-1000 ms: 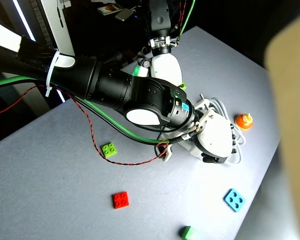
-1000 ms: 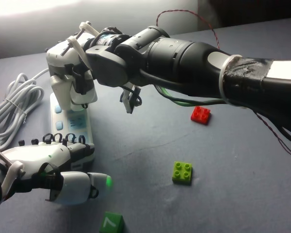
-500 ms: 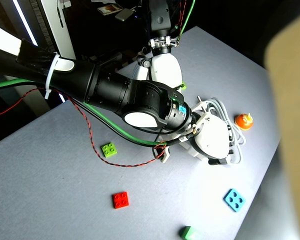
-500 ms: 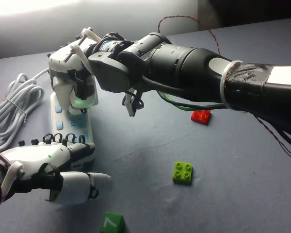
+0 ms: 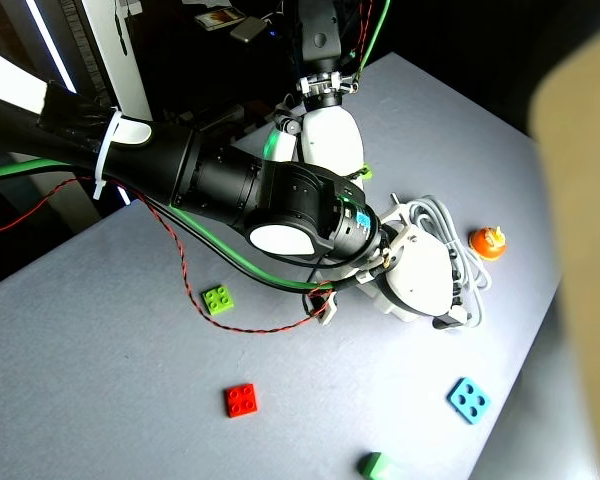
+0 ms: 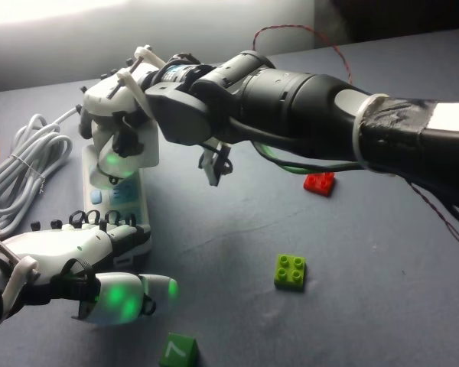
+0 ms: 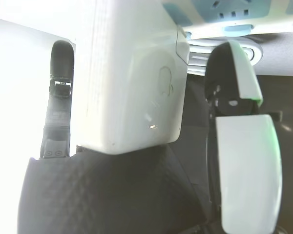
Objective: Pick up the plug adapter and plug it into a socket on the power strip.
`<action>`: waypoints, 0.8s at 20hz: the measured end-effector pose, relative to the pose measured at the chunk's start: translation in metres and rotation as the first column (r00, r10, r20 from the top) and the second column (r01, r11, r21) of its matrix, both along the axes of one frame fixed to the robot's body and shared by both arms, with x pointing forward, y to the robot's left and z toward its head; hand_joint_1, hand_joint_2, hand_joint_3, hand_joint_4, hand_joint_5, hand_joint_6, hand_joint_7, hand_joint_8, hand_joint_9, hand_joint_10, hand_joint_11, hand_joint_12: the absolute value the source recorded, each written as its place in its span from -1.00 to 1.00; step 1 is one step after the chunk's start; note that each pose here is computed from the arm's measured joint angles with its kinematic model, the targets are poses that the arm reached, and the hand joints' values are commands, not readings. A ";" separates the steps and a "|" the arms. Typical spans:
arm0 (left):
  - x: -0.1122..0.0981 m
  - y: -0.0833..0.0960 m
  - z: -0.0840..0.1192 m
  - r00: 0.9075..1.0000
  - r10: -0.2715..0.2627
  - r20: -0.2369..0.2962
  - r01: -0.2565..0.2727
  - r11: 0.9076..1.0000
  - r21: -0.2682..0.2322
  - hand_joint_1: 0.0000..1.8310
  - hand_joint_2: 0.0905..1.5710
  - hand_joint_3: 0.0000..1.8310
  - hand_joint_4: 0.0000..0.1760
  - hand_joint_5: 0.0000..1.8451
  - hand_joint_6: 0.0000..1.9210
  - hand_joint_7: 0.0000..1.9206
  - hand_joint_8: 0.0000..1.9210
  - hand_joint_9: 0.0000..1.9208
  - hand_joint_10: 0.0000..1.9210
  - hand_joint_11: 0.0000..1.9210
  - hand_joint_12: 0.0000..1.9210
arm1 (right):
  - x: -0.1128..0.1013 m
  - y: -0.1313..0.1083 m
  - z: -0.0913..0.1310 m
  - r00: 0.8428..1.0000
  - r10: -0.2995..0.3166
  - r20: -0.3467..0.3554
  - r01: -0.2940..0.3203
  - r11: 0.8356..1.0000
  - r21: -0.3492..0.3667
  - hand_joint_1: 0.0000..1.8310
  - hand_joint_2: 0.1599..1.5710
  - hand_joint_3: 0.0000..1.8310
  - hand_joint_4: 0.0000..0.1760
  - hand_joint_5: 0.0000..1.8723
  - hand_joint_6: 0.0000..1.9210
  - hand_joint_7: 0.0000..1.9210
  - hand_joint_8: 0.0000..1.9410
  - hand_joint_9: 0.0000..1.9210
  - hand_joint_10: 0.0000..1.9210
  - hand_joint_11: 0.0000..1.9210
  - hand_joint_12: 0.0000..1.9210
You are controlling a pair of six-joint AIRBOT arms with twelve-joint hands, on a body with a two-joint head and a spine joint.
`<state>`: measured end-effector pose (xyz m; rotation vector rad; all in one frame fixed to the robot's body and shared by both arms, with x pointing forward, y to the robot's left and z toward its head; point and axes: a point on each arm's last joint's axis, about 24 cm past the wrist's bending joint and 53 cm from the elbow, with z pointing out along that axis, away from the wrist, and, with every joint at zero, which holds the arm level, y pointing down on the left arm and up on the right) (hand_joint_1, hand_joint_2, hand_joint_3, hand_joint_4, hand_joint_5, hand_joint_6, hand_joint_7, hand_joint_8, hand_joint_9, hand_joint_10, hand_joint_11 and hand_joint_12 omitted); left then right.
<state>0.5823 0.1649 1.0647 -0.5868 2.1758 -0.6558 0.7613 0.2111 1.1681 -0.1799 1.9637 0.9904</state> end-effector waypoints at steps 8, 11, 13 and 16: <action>-0.001 0.002 -0.001 1.000 -0.001 -0.002 0.001 1.000 0.004 -1.00 0.59 -1.00 -1.00 -0.96 -0.99 -0.93 -0.99 -0.95 -0.99 -0.99 -1.00 | 0.014 -0.020 0.030 0.999 -0.025 0.020 0.024 1.000 0.017 -0.68 0.11 -1.00 -1.00 -0.84 -1.00 -0.81 -1.00 -0.78 -1.00 -1.00 -0.21; -0.001 0.003 -0.001 1.000 0.000 -0.003 0.000 1.000 0.003 -1.00 0.60 -1.00 -1.00 -0.94 -0.99 -0.93 -0.99 -0.95 -1.00 -0.99 -1.00 | 0.005 -0.033 0.037 1.000 0.000 0.018 0.000 1.000 0.020 -0.70 0.07 -1.00 -1.00 -0.79 -0.99 -0.74 -1.00 -0.74 -0.99 -1.00 -0.15; 0.001 0.004 0.003 1.000 0.005 0.001 -0.005 1.000 -0.004 -1.00 0.61 -1.00 -1.00 -0.95 -1.00 -0.93 -1.00 -0.95 -1.00 -1.00 -1.00 | 0.003 -0.042 0.040 1.000 0.006 0.015 -0.007 1.000 0.018 -0.70 0.09 -1.00 -1.00 -0.81 -0.99 -0.76 -0.99 -0.76 -0.99 -1.00 -0.18; 0.006 0.007 0.008 1.000 0.013 0.003 -0.013 1.000 -0.023 -1.00 0.60 -1.00 -1.00 -0.97 -1.00 -0.96 -1.00 -0.98 -1.00 -1.00 -1.00 | 0.006 -0.060 0.054 0.999 0.000 0.037 -0.001 1.000 0.021 -0.67 0.09 -1.00 -1.00 -0.78 -0.99 -0.74 -1.00 -0.74 -1.00 -1.00 -0.12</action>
